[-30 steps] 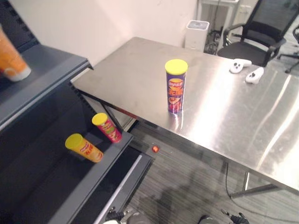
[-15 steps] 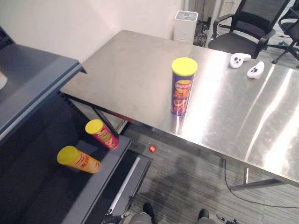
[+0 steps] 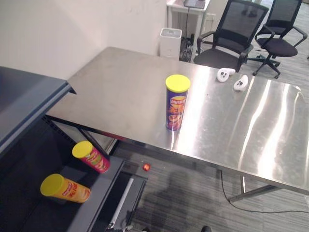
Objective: Put the gum and the chips on the shelf.
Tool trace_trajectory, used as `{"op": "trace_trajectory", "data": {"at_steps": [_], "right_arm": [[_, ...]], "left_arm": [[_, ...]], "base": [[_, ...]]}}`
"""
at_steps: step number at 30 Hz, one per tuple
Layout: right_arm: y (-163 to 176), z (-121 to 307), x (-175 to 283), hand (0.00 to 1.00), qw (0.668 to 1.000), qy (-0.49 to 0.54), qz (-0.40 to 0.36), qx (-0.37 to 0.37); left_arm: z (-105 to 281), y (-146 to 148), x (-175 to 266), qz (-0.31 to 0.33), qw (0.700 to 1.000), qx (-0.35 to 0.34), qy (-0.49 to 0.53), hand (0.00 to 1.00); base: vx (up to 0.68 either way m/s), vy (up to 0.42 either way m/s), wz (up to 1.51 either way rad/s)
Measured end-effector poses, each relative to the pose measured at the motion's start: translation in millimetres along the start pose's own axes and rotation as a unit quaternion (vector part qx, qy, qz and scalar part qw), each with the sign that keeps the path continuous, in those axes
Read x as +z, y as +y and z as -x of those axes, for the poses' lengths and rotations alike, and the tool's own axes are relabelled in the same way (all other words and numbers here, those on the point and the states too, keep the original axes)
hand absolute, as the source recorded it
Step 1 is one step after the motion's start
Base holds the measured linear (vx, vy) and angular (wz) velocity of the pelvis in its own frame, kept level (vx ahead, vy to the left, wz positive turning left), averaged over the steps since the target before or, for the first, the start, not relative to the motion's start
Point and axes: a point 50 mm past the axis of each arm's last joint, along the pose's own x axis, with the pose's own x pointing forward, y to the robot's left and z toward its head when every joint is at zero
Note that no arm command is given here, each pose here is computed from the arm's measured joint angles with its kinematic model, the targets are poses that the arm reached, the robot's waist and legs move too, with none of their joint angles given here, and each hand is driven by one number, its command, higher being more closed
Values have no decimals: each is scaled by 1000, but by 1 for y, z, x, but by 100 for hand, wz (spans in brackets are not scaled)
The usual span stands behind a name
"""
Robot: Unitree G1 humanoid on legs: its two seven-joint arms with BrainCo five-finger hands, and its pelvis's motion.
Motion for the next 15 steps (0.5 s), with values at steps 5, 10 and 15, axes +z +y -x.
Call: {"op": "trace_trajectory", "data": {"at_steps": [5,10,15], "right_arm": [[-13,-6,40,0,978,-20,-198,-60],[-15,-6,88,0,953,-81,-279,-81],[27,15,154,0,950,-210,-228,-22]], "left_arm": [[2,1,-9,15,1000,3,13,0],[2,-4,-8,19,1000,-4,12,0],[3,-3,-10,26,1000,-1,16,0]], "base": [[-39,-31,-8],[-15,-42,-8],[-36,-29,-24]]}}
